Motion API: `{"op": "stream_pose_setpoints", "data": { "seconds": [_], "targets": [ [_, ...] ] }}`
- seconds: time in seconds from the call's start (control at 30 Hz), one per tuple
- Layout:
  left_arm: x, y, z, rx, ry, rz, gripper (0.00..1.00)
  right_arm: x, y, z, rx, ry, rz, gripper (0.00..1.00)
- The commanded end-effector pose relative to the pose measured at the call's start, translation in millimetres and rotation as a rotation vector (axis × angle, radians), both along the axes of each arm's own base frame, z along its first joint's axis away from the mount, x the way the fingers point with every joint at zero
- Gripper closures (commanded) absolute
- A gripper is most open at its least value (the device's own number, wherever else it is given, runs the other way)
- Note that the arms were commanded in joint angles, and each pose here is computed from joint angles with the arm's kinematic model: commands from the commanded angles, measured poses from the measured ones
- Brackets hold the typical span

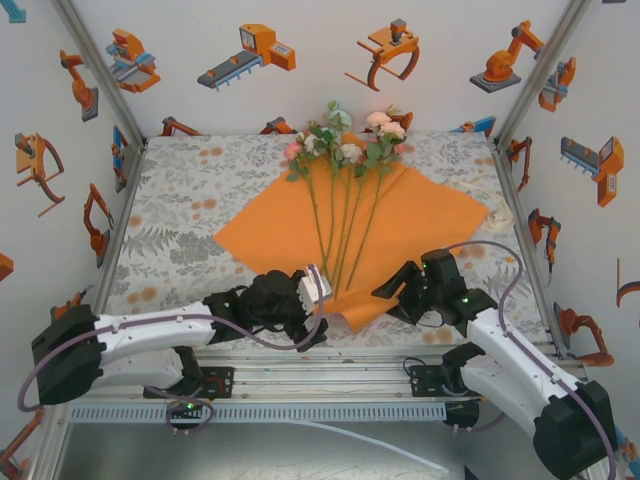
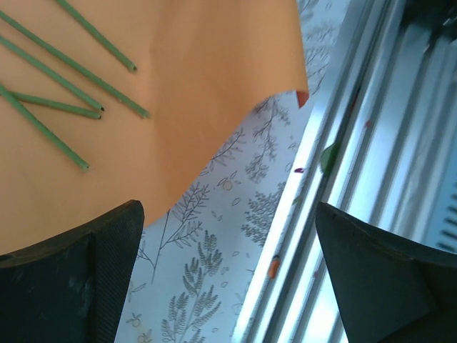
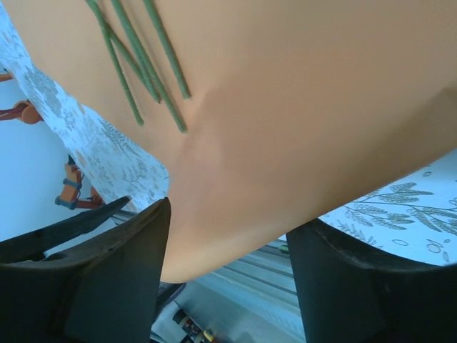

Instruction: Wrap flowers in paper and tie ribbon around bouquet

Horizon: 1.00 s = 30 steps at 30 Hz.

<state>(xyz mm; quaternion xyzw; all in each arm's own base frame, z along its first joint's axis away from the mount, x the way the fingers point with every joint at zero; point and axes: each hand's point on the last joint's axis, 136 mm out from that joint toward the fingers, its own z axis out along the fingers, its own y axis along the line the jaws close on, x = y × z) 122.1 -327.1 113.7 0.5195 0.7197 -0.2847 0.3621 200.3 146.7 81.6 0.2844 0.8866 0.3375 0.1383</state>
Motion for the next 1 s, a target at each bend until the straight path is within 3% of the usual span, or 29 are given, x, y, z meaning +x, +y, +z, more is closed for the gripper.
{"op": "stream_pose_setpoints", "data": {
  "seconds": [0.0, 0.13, 0.23, 0.47, 0.67, 0.77, 0.83, 0.9, 0.97],
  "targets": [
    [15.6, -15.5, -2.4, 0.025, -0.174, -0.048, 0.03, 13.2, 4.0, 17.8, 0.004, -0.055, -0.004, 0.35],
    [41.4, -31.5, -18.4, 0.014, -0.241, 0.043, 0.03, 18.9, 4.8, 22.6, -0.011, -0.074, 0.004, 0.33],
    [53.0, -43.2, -19.2, -0.010, -0.255, 0.087, 0.02, 23.2, 3.8, 29.8, -0.046, -0.114, 0.045, 0.26],
    [62.7, -43.3, -11.7, -0.027, -0.186, 0.132, 0.53, 44.5, -29.6, 74.3, -0.418, -0.459, 0.315, 0.02],
    [75.4, -40.4, 7.4, -0.087, -0.117, 0.142, 0.82, 44.6, -17.5, 104.6, -0.613, -0.814, 0.648, 0.02],
    [83.1, -42.5, 8.8, -0.084, -0.095, 0.126, 0.88, 25.6, 8.9, 119.9, -0.563, -1.070, 0.827, 0.01],
    [84.5, -45.6, 5.8, -0.064, -0.087, 0.109, 0.89, 20.4, 16.7, 135.7, -0.556, -1.219, 0.843, 0.01],
    [86.0, -48.7, 2.9, -0.051, -0.073, 0.100, 0.91, 25.6, 12.7, 148.9, -0.600, -1.285, 0.790, 0.01],
    [88.0, -51.0, 1.4, -0.047, -0.066, 0.100, 0.91, 17.4, 21.4, 155.1, -0.556, -1.330, 0.842, 0.01]
  ]
}}
